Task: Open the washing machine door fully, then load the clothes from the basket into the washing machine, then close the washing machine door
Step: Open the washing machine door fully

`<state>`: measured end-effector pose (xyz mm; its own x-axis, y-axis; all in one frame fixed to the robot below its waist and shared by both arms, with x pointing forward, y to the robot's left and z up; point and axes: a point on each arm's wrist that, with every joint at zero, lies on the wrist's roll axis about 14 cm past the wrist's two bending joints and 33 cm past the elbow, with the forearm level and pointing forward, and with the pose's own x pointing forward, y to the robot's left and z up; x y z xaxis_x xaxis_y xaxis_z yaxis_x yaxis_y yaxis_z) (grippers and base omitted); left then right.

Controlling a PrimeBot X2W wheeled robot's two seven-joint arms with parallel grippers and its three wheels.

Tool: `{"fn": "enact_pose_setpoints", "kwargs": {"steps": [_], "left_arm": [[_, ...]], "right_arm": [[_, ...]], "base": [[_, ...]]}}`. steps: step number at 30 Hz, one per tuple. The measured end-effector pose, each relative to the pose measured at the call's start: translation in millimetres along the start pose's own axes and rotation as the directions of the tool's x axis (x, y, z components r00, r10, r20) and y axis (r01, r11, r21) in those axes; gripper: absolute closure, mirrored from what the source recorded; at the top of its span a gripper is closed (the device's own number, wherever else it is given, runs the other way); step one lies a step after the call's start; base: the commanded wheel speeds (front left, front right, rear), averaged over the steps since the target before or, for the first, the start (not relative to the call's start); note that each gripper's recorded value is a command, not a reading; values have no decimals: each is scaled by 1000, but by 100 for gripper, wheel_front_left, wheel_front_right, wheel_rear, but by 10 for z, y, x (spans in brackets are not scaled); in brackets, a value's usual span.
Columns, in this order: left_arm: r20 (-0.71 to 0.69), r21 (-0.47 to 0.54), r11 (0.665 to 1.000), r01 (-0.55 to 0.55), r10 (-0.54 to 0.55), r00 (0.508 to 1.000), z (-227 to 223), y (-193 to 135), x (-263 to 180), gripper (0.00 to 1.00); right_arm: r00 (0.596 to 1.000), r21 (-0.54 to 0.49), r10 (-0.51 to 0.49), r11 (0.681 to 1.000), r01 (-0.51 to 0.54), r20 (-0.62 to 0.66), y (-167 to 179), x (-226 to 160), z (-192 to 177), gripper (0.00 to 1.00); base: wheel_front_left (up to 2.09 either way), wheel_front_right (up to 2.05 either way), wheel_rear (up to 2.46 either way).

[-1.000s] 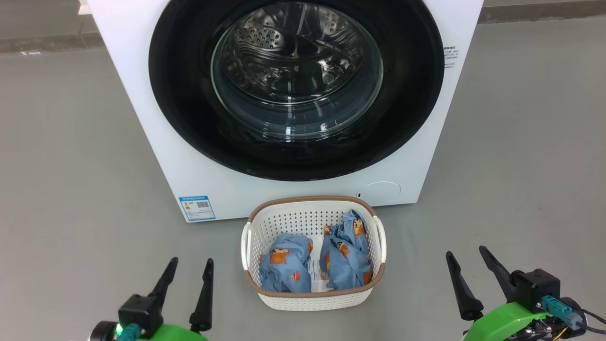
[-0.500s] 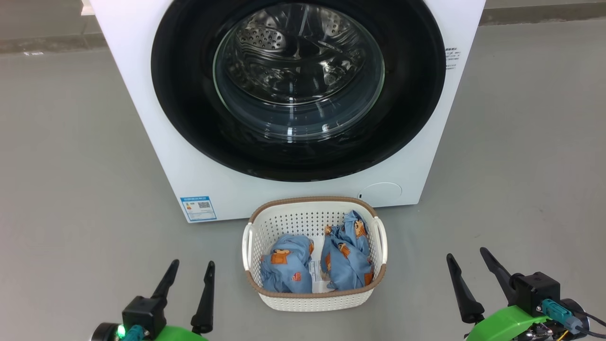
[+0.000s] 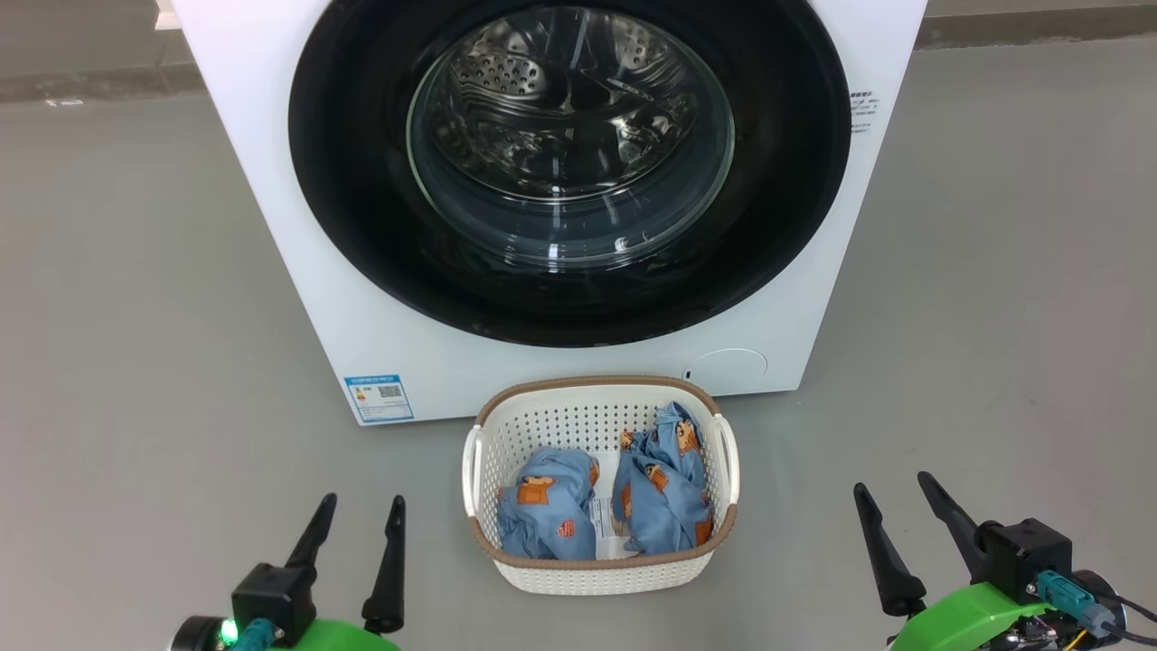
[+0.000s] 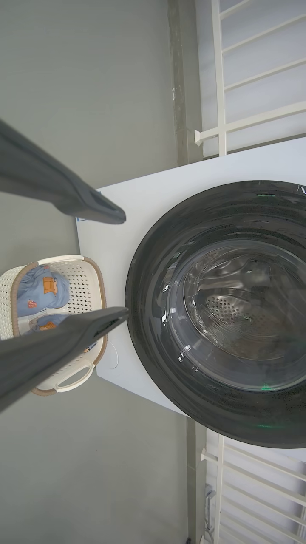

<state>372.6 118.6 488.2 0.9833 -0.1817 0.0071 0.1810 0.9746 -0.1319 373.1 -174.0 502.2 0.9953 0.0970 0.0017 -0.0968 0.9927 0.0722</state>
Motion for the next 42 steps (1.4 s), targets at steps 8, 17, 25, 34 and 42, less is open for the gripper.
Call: {"fn": "enact_pose_setpoints", "kwargs": {"steps": [8,17,25,34,42], "left_arm": [[1,2,1000,-8,8,1000,4,20,2,0],[1,2,1000,-7,7,1000,5,18,15,0],[10,1,1000,-3,3,1000,29,9,35,0],[23,0,1000,5,-5,1000,73,-19,71,0],[22,0,1000,3,-3,1000,70,-11,75,0]], "right_arm": [[1000,3,-1,1000,1,2,3,13,5,0],[1000,4,-5,1000,5,0,-11,14,-3,0],[1000,4,-10,1000,11,-3,-29,13,-15,0],[1000,4,-19,1000,19,-5,-60,10,-21,0],[1000,4,-22,1000,22,2,-68,8,-14,0]], "base": [[57,57,-113],[113,113,-227],[119,119,-238],[65,65,-130],[7,7,-14]]}}
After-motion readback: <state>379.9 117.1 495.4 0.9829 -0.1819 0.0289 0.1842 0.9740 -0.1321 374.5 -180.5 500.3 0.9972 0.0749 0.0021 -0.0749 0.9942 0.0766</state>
